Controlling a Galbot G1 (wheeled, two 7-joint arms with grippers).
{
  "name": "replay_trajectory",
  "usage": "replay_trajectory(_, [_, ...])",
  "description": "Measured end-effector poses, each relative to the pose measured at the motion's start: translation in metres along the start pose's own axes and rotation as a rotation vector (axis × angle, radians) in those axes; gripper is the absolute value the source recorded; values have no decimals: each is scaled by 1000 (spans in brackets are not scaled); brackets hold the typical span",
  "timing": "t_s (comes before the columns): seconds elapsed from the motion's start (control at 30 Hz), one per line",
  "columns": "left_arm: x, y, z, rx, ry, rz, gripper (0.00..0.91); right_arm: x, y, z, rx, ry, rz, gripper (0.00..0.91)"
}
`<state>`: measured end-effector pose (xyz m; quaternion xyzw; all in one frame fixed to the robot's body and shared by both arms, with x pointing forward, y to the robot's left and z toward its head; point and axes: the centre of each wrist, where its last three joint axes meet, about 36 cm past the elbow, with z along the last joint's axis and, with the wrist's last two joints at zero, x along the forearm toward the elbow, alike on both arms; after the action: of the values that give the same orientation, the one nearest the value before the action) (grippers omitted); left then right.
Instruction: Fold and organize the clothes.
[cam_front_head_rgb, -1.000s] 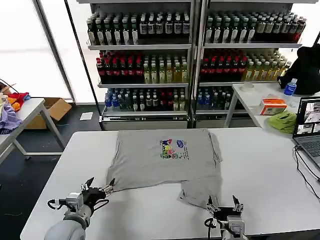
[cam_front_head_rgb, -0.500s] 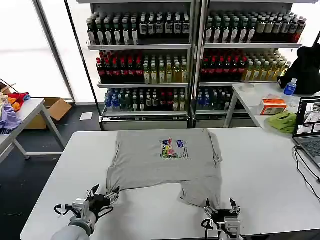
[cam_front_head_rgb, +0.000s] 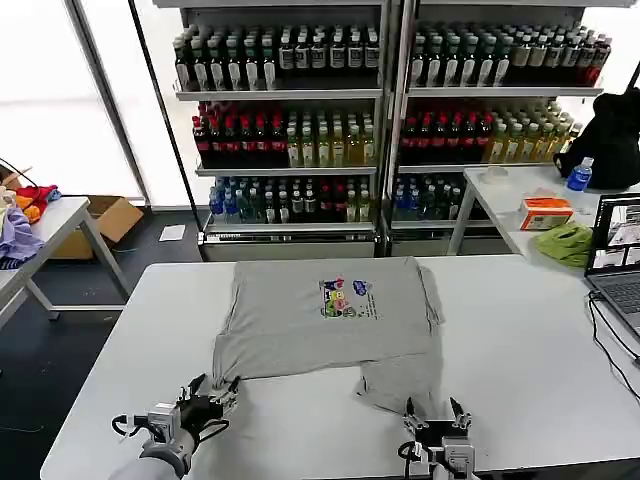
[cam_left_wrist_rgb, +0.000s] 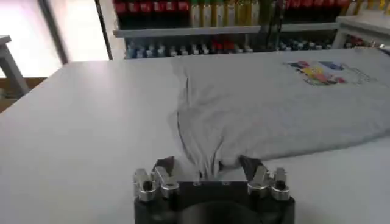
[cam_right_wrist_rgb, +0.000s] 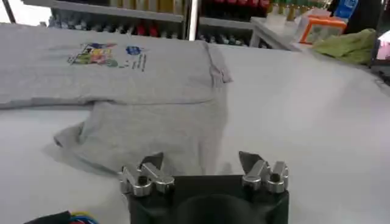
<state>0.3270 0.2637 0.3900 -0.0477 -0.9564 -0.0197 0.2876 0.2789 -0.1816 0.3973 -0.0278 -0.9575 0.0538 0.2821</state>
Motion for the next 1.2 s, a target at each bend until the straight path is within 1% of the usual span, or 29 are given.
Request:
replay_trajectory(0.3, [-1, -6, 3, 1, 7, 10, 0, -3, -3, 5, -17, -5, -22, 0])
replay_trajectory(0.47, [-3, -6, 3, 10, 5, 8, 0, -4, -6, 3, -29, -29, -34, 0])
replay_trajectory(0.57, [-3, -6, -1, 17, -5, 6, 0, -3, -9, -3, -34, -66, -37, 0])
replay_trajectory(0.67, [-2, -6, -5, 30, -21, 5, 0, -1, -12, -14, -41, -123, -44, 0])
replay_trajectory(0.87, [5, -3, -23, 51, -94, -2, 0, 2, -16, -34, -56, -220, -52, 0])
replay_trajectory(1.07, [6, 0, -37, 76, -159, -3, 0, -3, -18, -50, -67, -293, -57, 0])
replay_trajectory(1.2, [2, -1, -45, 87, -195, 1, 0, -11, -18, -57, -69, -323, -58, 0])
